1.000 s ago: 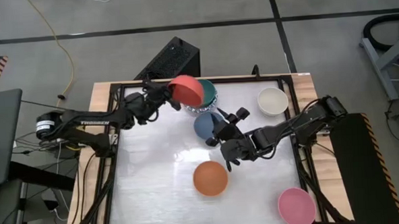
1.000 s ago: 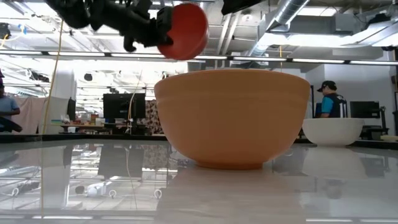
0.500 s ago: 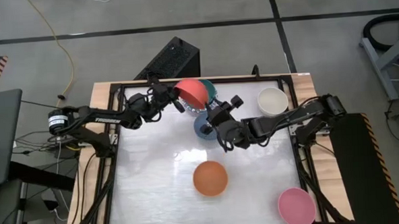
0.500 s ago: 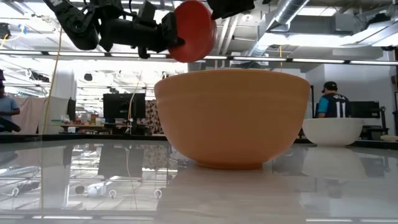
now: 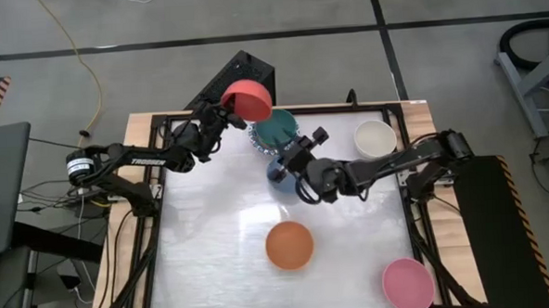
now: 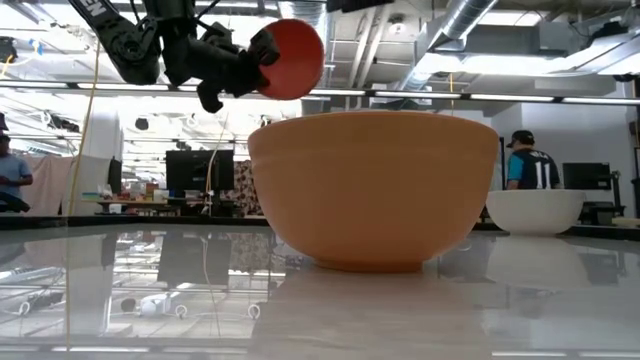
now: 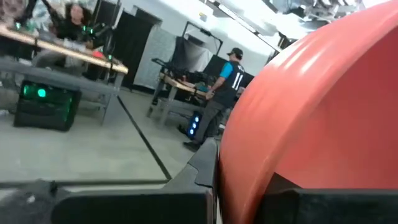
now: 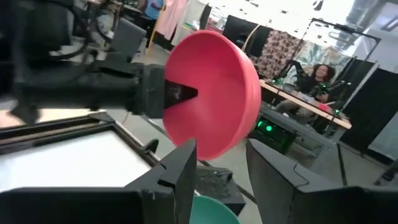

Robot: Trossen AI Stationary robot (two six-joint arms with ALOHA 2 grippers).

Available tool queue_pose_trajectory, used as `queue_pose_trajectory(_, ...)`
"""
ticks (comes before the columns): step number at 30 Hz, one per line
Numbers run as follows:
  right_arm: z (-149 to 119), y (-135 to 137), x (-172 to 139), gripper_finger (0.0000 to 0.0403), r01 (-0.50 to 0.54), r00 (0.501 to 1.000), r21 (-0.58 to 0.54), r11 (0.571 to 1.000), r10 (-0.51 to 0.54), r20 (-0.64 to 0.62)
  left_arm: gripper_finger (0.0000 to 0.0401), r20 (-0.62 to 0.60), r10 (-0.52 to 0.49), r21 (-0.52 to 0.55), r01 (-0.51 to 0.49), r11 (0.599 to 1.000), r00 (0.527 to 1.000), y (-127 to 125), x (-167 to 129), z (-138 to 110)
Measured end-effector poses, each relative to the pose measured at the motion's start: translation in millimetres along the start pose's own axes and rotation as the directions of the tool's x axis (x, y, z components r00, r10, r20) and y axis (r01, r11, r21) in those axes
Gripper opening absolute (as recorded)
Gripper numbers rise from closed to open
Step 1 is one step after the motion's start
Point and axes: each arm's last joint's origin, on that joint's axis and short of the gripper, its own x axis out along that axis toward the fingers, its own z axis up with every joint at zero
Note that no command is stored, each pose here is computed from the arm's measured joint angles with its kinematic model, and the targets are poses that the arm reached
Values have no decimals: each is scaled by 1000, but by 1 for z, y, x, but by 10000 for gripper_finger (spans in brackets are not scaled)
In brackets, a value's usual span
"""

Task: Nest bowls inside each other
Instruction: Stack the orange bowl on top of the green bowl

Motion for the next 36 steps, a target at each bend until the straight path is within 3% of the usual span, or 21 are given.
queue_pose_trajectory(5,-7,5,28,159,66,997,-27,997,-65,37,0,7,61,102,-61,993,998,-4,-3,0)
queue_pose_trajectory(14,-16,13,58,159,140,979,-52,989,-130,158,0,11,70,165,-71,984,997,-5,-4,0)
queue_pose_trajectory(31,-32,-9,98,159,230,970,-72,970,-223,100,0,-3,28,183,-27,983,1000,-8,-6,-1)
queue_pose_trajectory(36,-40,-12,107,132,222,974,-43,974,-219,58,0,-10,-11,183,12,983,1000,-9,-6,-1)
